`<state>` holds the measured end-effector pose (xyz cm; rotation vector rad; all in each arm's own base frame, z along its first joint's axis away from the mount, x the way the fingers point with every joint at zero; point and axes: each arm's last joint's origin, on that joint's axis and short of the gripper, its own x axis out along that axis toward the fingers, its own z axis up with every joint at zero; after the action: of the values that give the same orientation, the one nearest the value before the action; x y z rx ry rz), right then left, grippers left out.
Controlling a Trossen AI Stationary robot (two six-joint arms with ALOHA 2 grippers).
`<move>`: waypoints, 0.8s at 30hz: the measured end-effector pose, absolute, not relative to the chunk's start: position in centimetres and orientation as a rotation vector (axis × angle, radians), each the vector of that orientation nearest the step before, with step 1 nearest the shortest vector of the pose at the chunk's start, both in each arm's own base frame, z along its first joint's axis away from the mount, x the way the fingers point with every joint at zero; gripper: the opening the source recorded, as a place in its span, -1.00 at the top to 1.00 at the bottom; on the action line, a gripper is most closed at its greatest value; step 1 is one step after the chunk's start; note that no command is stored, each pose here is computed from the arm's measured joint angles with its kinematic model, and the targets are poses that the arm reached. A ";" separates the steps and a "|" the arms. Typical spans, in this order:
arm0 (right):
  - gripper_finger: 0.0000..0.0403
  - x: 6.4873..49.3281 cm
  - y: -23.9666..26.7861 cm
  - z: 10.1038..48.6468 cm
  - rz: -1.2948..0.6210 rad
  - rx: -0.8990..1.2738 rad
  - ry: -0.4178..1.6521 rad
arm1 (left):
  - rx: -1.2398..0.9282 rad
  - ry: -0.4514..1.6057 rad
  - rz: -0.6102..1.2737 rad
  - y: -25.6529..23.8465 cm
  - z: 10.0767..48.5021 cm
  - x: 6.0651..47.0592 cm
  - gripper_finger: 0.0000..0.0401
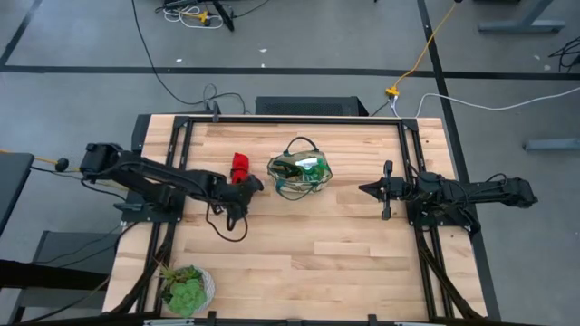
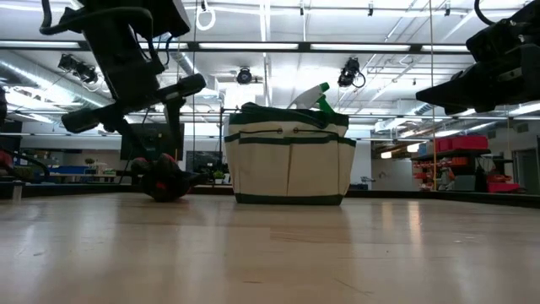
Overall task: Pick & Place Garden tools in Gardening bag
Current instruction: Put the red gloves into the gardening bag
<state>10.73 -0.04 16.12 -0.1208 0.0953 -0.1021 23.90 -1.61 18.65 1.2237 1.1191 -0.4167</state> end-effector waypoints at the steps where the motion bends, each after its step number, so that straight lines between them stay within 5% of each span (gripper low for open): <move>1: 0.92 10.7 0.0 16.1 -0.102 -0.121 0.095 | 1.232 1.126 -0.425 -1.6 18.5 24.0 0.01; 24: 0.92 10.7 0.0 16.1 -0.102 -0.121 0.095 | 1.343 1.217 -0.364 -1.8 16.9 24.9 0.07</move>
<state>10.73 -0.04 16.12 -0.1209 0.0951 -0.1021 24.94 -1.80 16.92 1.3426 1.2167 -0.3639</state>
